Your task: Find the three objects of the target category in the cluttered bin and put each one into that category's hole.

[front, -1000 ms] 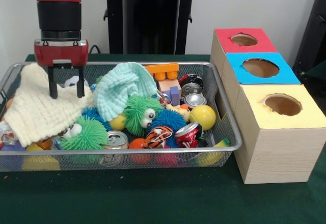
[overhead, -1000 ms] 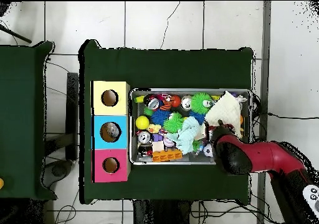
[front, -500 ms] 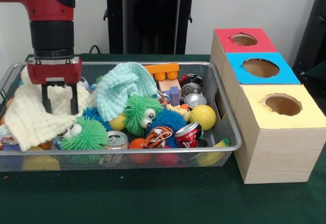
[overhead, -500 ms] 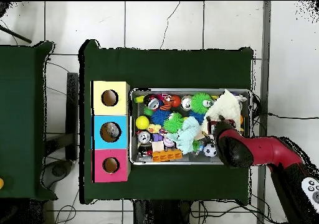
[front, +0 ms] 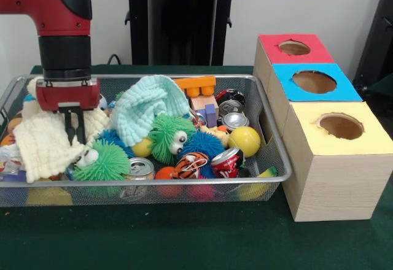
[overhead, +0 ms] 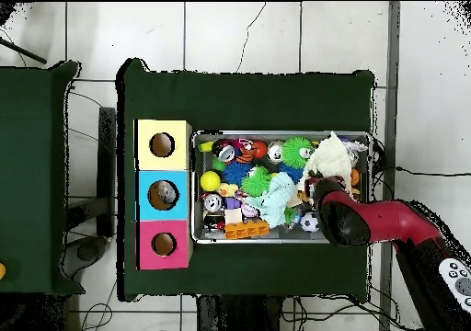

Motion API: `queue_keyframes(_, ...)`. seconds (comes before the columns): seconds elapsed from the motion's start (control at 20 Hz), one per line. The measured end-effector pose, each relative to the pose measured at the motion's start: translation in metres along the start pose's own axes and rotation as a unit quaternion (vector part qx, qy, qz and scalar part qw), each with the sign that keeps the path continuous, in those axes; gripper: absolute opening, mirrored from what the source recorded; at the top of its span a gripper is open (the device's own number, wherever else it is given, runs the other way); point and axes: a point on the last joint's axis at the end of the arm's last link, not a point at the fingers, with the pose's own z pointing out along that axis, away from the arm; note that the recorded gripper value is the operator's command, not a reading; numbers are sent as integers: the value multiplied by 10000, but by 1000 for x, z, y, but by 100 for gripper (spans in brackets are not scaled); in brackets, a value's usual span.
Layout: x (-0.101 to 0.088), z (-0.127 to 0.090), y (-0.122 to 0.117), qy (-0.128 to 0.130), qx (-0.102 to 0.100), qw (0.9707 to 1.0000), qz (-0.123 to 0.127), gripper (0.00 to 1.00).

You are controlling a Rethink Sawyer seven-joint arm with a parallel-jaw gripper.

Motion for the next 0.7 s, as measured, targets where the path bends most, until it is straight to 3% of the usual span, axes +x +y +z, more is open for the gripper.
queue_keyframes(0.4,-4,-1,1,-104,27,9999,-46,0)
queue_keyframes(0.5,-5,-8,6,-59,81,9998,-184,0)
queue_keyframes(0.55,-6,-19,15,36,165,9990,-406,0)
queue_keyframes(0.7,-7,-36,35,213,275,9967,-738,0)
